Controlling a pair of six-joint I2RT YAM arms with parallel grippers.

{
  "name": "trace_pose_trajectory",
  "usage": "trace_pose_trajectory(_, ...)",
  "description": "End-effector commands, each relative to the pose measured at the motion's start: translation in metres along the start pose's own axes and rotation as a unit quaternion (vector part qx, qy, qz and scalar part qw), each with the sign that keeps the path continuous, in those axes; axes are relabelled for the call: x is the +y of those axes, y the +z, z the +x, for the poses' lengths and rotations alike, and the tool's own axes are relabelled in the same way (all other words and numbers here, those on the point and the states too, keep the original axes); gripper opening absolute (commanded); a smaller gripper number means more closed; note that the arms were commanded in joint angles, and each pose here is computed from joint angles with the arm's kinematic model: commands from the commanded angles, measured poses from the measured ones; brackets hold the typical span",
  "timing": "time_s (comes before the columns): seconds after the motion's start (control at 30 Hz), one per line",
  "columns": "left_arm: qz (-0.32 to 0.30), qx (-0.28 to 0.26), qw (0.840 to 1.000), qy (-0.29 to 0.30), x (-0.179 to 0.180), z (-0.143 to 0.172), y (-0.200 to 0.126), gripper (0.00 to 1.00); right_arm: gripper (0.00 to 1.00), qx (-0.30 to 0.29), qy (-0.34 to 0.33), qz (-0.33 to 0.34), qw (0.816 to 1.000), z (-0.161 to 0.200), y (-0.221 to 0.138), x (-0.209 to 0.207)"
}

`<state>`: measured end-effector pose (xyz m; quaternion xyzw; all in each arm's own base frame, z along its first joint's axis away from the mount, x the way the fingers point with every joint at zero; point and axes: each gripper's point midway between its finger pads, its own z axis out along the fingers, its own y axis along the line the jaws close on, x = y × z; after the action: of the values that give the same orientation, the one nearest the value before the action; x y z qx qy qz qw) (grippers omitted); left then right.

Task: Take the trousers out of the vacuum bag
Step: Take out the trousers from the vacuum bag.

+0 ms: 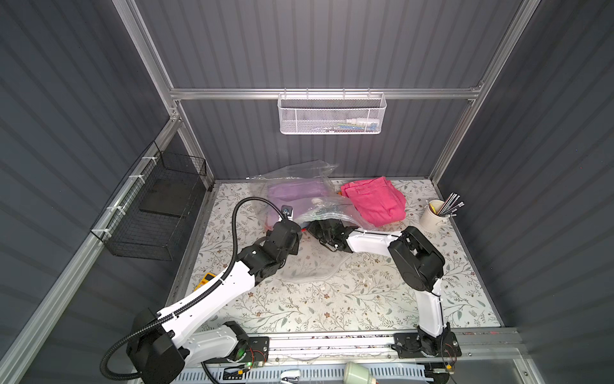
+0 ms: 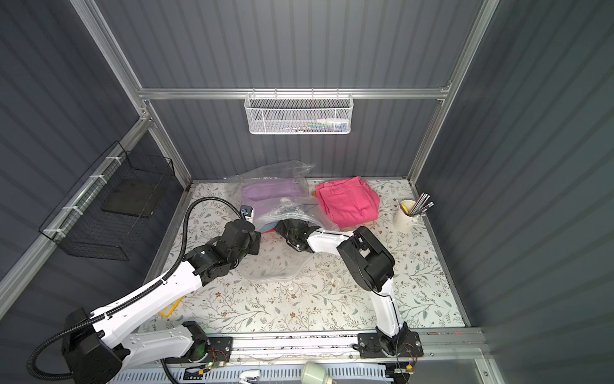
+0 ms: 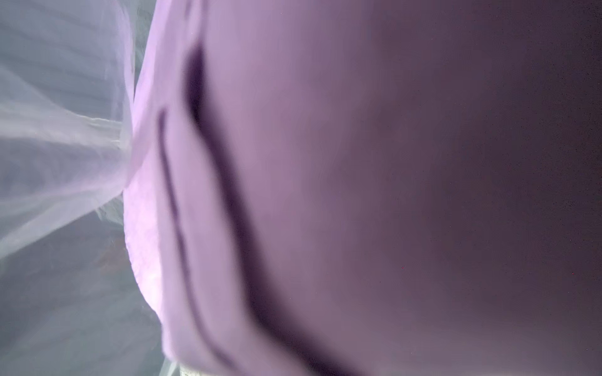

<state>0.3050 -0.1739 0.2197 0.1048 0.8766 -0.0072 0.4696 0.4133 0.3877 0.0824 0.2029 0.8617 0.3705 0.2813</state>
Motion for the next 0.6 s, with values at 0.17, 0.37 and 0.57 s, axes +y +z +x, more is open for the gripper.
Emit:
trace_pose_trajectory(0.17,-0.014,-0.008,1.000,-0.016,0.009,-0.004,-0.003,0.00,0.00,0.042,-0.018,-0.073,0.996,0.057,-0.012,0.053)
trace_pose_trajectory(0.37,-0.016,-0.002,1.000,-0.013,0.008,0.000,-0.001,0.00,0.01,0.022,-0.008,-0.050,0.998,0.041,-0.022,0.027)
trace_pose_trajectory(0.57,-0.022,-0.001,1.000,-0.012,0.013,0.005,-0.004,0.00,0.06,-0.001,-0.023,-0.024,0.999,0.026,-0.040,-0.003)
